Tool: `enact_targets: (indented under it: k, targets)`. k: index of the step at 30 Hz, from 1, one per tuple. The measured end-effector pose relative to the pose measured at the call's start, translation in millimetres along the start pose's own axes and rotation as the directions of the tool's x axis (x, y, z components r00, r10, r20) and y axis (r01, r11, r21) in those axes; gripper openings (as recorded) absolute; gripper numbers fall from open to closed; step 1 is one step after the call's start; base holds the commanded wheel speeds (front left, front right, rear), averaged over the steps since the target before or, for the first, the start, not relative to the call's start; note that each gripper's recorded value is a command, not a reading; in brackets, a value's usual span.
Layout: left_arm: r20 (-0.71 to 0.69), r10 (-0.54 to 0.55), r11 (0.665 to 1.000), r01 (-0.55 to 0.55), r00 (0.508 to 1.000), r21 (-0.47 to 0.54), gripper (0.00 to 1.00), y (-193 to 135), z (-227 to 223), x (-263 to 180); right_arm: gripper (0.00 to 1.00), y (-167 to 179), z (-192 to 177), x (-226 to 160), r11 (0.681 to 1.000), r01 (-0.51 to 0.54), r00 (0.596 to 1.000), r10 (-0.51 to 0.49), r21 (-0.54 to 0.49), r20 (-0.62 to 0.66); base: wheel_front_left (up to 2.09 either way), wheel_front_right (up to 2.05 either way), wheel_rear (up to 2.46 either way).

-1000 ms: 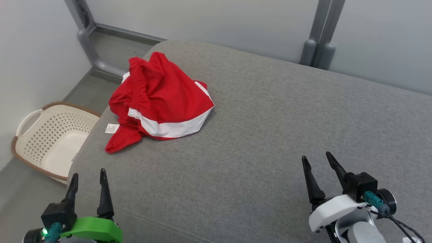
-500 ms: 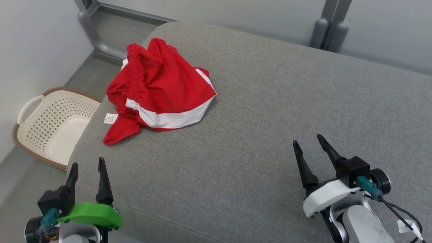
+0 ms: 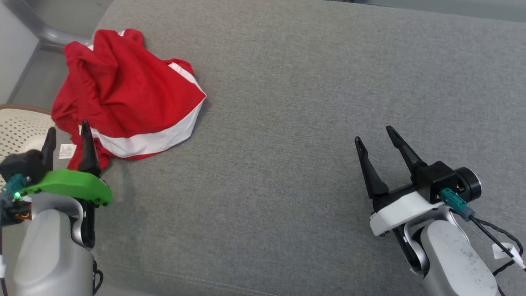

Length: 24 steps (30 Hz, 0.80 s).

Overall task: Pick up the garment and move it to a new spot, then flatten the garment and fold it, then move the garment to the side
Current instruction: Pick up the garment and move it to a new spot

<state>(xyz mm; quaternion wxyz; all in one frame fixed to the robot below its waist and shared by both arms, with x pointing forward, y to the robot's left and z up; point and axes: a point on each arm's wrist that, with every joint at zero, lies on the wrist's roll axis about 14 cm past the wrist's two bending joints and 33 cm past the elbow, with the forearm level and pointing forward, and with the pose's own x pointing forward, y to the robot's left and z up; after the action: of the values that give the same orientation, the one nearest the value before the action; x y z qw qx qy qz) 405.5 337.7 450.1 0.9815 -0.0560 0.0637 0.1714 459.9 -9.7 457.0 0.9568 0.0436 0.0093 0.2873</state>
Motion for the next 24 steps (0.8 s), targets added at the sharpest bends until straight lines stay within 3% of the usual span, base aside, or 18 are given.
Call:
enact_targets:
  k: [6, 13, 14, 15, 19, 24]
  targets:
    - [-0.130, -0.054, 0.998, 0.058, 0.990, 0.021, 1.00, -18, -31, 39, 1.00, -29, -11, -11, 0.997, 0.074, 0.997, -0.074, 0.005, -0.027, 0.00, 0.00, 0.00]
    - [-0.300, 0.014, 0.998, 0.007, 0.954, 0.068, 1.00, -14, -75, 56, 1.00, -55, -26, -29, 0.987, 0.158, 0.985, -0.157, 0.010, -0.070, 0.00, 0.00, 0.00]
    - [-0.310, 0.010, 0.998, 0.012, 0.951, 0.068, 0.28, -18, -78, 58, 1.00, -59, -27, -32, 0.985, 0.170, 0.983, -0.169, 0.010, -0.074, 0.00, 0.00, 0.00]
    - [-0.311, 0.005, 0.998, 0.017, 0.950, 0.068, 0.00, -21, -80, 60, 1.00, -62, -28, -34, 0.983, 0.182, 0.981, -0.181, 0.012, -0.077, 0.00, 0.00, 0.00]
    - [-0.283, -0.027, 0.997, 0.046, 0.959, 0.058, 0.00, -35, -74, 67, 1.00, -68, -26, -38, 0.976, 0.215, 0.974, -0.213, 0.023, -0.073, 0.00, 0.00, 0.00]
    - [-0.153, -0.120, 0.992, 0.124, 0.981, 0.015, 0.00, -67, -33, 77, 1.00, -69, -14, -42, 0.971, 0.236, 0.971, -0.235, 0.032, -0.047, 0.00, 0.00, 0.00]
